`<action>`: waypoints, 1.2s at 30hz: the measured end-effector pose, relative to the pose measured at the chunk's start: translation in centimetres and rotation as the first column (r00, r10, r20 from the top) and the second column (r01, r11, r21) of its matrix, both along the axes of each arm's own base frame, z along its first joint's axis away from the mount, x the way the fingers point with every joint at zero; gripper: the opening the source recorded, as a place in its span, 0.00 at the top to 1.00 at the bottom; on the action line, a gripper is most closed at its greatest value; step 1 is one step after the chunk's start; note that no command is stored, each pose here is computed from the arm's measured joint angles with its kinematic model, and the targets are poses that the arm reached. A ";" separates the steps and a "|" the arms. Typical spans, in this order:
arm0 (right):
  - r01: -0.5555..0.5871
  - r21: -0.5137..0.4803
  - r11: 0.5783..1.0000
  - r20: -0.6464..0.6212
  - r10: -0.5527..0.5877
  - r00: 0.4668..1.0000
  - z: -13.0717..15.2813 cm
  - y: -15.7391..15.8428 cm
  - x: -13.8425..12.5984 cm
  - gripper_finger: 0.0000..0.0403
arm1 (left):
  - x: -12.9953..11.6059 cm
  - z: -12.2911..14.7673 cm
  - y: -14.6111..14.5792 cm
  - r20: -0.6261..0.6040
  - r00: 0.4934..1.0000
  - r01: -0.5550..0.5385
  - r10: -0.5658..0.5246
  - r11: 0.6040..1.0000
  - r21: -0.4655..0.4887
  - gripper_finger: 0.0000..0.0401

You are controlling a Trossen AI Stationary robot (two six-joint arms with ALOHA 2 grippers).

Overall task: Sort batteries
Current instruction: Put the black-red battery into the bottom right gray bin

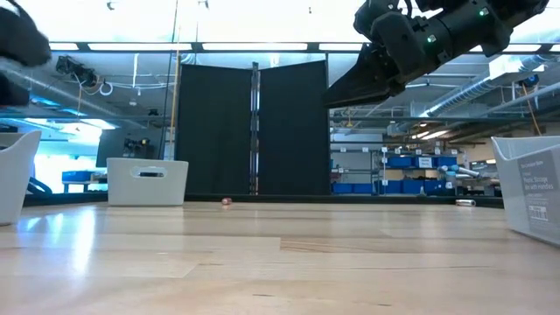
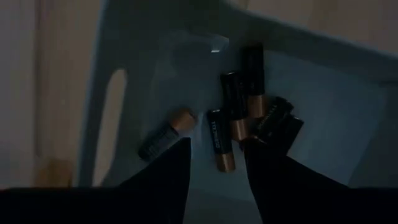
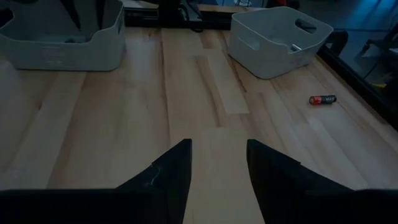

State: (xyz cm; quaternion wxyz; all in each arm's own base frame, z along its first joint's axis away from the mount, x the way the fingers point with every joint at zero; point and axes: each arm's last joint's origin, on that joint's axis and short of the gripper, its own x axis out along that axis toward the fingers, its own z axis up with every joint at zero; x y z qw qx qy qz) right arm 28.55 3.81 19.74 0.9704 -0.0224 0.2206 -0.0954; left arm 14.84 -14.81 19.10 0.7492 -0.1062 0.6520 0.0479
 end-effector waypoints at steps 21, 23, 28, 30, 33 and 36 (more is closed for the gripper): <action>-0.005 -0.004 1.000 0.021 0.005 1.000 0.2 0.0 0.1 0.59 | 11.0 8.7 13.7 0.422 0.819 -0.445 0.388 0.894 0.042 0.96; -0.008 -0.011 1.000 0.019 0.008 1.000 0.2 0.0 0.1 0.59 | 11.8 8.0 16.4 0.412 0.809 -0.479 0.420 0.877 0.046 0.95; -0.008 -0.013 1.000 0.018 0.008 1.000 0.2 0.0 0.1 0.59 | 13.3 5.9 22.2 0.398 0.781 -0.555 0.481 0.827 0.089 0.94; -0.008 -0.013 1.000 0.019 0.008 1.000 0.2 0.0 0.1 0.59 | 13.6 4.8 24.2 0.383 0.778 -0.575 0.498 0.811 0.112 0.94; -0.008 -0.013 1.000 0.018 0.008 1.000 0.2 0.0 0.1 0.59 | 13.9 3.3 26.8 0.373 0.754 -0.618 0.541 0.776 0.127 0.93; -0.008 -0.013 1.000 0.017 0.008 1.000 0.2 0.0 0.1 0.59 | 14.1 1.6 28.7 0.345 0.733 -0.656 0.586 0.742 0.135 0.90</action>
